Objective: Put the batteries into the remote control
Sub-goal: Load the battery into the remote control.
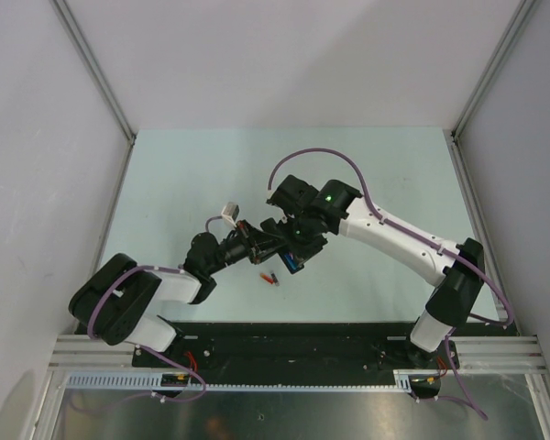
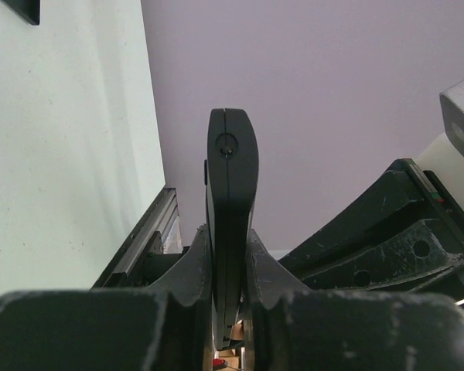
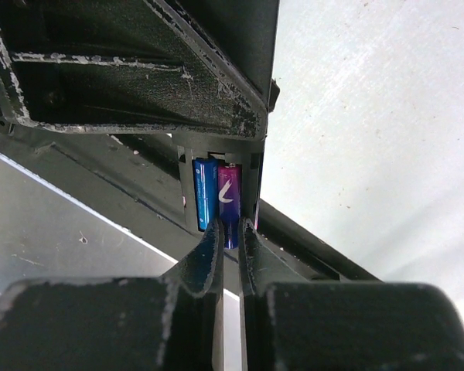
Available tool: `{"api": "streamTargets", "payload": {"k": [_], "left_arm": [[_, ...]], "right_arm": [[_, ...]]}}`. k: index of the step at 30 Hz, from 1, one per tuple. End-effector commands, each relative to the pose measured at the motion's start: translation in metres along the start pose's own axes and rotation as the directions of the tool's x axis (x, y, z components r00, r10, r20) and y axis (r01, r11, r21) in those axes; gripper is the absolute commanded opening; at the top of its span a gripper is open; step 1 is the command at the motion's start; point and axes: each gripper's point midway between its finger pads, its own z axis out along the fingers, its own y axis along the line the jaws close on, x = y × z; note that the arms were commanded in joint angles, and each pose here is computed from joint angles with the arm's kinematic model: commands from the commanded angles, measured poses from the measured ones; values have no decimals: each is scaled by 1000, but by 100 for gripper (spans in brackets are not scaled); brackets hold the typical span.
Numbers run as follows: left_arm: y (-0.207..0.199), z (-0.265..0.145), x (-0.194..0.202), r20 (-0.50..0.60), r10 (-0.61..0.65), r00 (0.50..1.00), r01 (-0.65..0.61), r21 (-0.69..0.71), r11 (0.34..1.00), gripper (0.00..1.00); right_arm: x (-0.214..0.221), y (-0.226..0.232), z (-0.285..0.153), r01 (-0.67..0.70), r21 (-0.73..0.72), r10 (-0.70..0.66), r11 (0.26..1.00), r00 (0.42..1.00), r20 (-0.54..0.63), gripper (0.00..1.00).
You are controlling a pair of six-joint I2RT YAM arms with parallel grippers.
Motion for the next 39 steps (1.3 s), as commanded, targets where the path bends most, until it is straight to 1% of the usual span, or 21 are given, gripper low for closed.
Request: {"api": "streamTargets", "payload": {"k": [1, 4, 8, 11, 20, 28, 39], "left_arm": [[-105, -25, 40, -128, 216, 968, -141, 434, 890, 0], [-101, -24, 38, -120, 206, 971, -137, 423, 896, 0], [-99, -24, 35, -111, 194, 975, -132, 415, 900, 0], [-99, -24, 34, -106, 195, 975, -135, 415, 900, 0], [-96, -24, 30, -97, 192, 977, -137, 406, 904, 0], [-88, -24, 26, -88, 182, 979, -136, 385, 913, 0], [-85, -25, 23, -83, 185, 979, -141, 377, 916, 0]], "right_arm": [[-29, -30, 1, 0, 132, -17, 991, 992, 128, 9], [-27, -30, 2, 2, 133, -18, 991, 992, 122, 14], [-24, -30, 2, 8, 142, -24, 990, 994, 108, 25], [-23, -30, 1, 5, 143, -21, 990, 994, 106, 29], [-24, -27, -3, -3, 134, -13, 991, 993, 119, 36], [-26, -21, -10, -7, 119, -9, 993, 992, 129, 38], [-22, -17, -15, 23, 106, -35, 994, 994, 108, 41]]}}
